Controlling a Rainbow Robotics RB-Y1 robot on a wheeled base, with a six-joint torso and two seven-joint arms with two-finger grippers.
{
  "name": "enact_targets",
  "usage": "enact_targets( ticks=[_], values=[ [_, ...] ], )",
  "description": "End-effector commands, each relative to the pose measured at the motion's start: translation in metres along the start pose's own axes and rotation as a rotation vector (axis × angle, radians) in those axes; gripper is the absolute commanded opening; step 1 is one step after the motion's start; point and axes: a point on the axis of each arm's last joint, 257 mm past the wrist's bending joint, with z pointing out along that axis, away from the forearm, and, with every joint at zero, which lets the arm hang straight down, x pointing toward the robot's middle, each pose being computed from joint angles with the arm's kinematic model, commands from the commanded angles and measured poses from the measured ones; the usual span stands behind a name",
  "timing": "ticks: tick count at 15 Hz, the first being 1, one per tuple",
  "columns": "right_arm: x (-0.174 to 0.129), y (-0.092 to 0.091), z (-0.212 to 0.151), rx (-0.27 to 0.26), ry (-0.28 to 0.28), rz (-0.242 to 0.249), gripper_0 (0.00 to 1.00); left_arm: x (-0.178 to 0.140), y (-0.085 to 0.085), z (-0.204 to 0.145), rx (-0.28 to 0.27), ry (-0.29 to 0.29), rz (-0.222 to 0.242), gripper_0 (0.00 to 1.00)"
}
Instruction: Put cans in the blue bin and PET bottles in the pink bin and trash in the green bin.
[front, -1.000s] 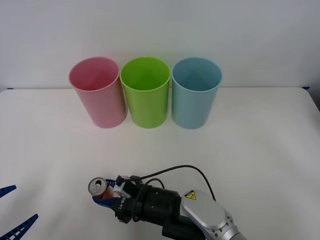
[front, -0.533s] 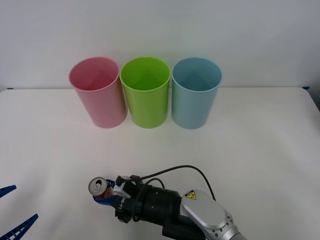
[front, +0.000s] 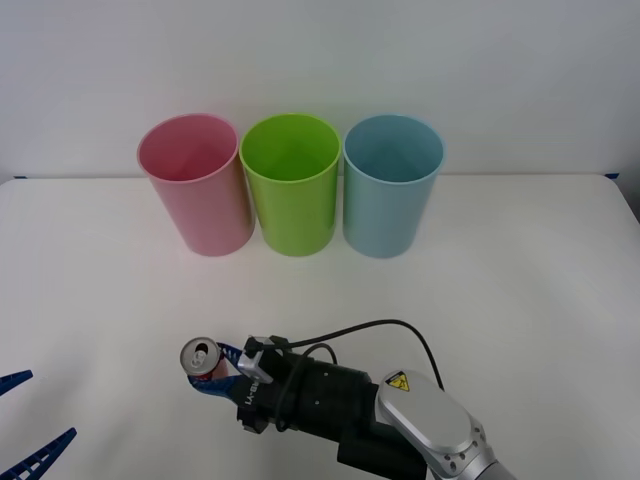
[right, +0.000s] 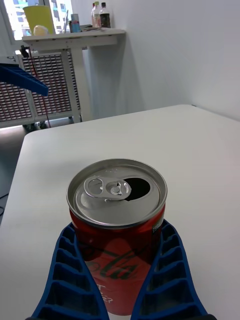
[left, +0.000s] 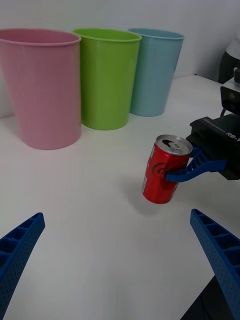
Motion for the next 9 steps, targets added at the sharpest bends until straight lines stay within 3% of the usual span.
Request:
enact_targets(
  ticks=[1, 4, 9],
  values=[
    [-0.029, -0.012, -0.021, 0.029, -0.049, -0.025, 0.00, 0.000, 0.000, 0.000, 0.000, 0.000, 0.000, 1.00],
    [-0.066, -0.021, -0.045, 0.069, -0.113, -0.047, 0.00, 0.000, 0.000, 0.000, 0.000, 0.000, 0.000, 1.00],
    [-0.120, -0.037, -0.082, 0.110, -0.194, -0.017, 0.00, 0.000, 0.000, 0.000, 0.000, 0.000, 0.000, 1.00]
  ],
)
